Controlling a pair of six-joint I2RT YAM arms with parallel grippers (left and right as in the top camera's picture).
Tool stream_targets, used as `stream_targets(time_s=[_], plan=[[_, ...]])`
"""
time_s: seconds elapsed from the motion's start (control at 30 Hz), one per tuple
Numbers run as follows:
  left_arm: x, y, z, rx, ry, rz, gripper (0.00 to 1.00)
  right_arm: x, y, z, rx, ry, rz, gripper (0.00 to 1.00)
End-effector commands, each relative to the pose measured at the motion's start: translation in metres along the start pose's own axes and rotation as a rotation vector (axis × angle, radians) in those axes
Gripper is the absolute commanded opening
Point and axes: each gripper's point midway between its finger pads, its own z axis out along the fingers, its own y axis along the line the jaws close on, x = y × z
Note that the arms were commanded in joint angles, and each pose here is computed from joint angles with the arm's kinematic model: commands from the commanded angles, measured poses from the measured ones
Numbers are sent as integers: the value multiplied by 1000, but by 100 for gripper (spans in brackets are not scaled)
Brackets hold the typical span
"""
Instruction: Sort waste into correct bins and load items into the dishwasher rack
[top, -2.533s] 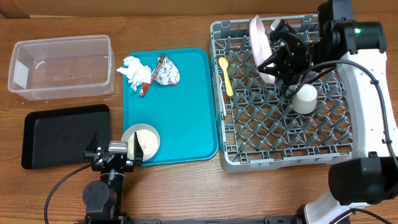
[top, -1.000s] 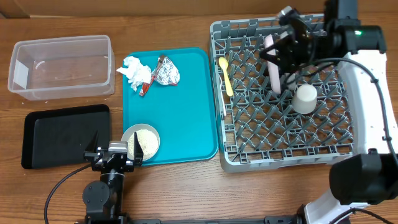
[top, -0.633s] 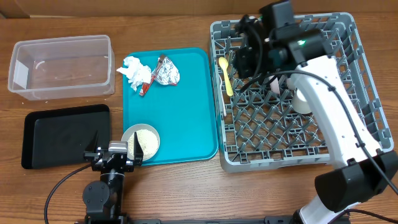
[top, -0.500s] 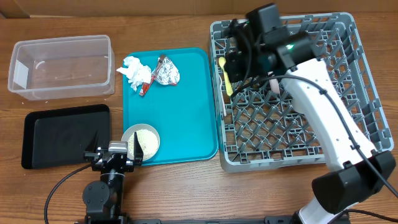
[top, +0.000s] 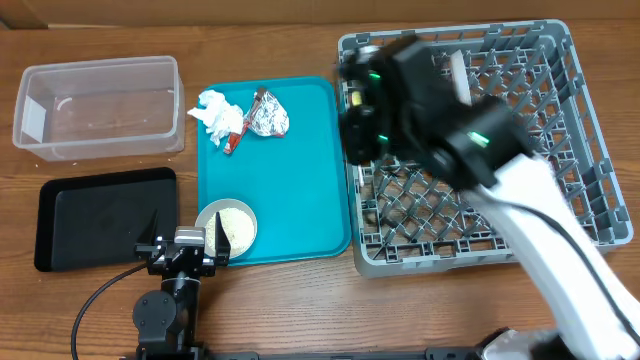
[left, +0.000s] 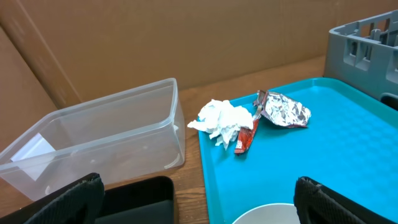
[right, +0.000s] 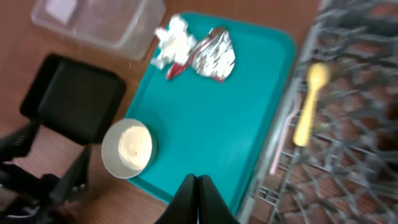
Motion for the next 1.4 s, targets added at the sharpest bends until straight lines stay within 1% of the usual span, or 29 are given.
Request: stream_targets(time_s=[0.0, 0.07, 0.2, 0.27, 0.33, 0.4, 0.43, 0.47, 0.63, 0.73, 0.83, 0.93, 0.97, 1.03, 1.13, 1.2, 1.27, 1.37], plan=[[1, 2, 0, -6, 0, 7, 100, -13, -30, -80, 171, -216, 123, 4], [1, 2, 0, -6, -1, 7, 100, -10, -37, -110, 211, -283, 133, 7], [1, 2, 0, -6, 0, 7, 100, -1, -49, -145, 266, -352, 157, 13], [1, 2, 0, -6, 0, 7, 100, 7, -57, -153, 297, -351, 194, 22], [1, 2, 0, -6, 0, 7, 100, 13, -62, -154, 313, -330, 206, 34], [1, 2, 0, -6, 0, 7, 100, 17, -65, -152, 325, -310, 212, 52], [1, 2, 0, -6, -1, 7, 100, 18, -66, -151, 329, -302, 212, 97], [1, 2, 0, -6, 0, 7, 100, 18, -66, -149, 331, -297, 211, 100], [1, 2, 0, -6, 0, 7, 100, 17, -67, -144, 335, -287, 211, 100], [1, 2, 0, -6, 0, 7, 100, 13, -66, -149, 327, -316, 215, 100], [-1, -1, 0, 9, -7, 7, 100, 1, -69, -175, 316, -423, 243, 100], [-5, -14, -1, 86, -32, 3, 100, -7, -76, -203, 316, -531, 279, 100], [-7, -18, -1, 107, -38, -27, 100, -6, -80, -213, 326, -561, 293, 100], [-7, -18, -1, 114, -33, -138, 100, -1, -86, -222, 343, -576, 309, 100], [-8, -18, -1, 118, -23, -356, 100, 7, -89, -223, 355, -555, 316, 100], [-10, -23, -2, 147, -22, -436, 100, 10, -90, -222, 361, -539, 315, 100], [-17, -33, -5, 217, -39, -448, 100, 12, -91, -219, 366, -523, 316, 100], [-38, -44, -13, 313, -74, -439, 100, 13, -92, -216, 370, -509, 316, 100]])
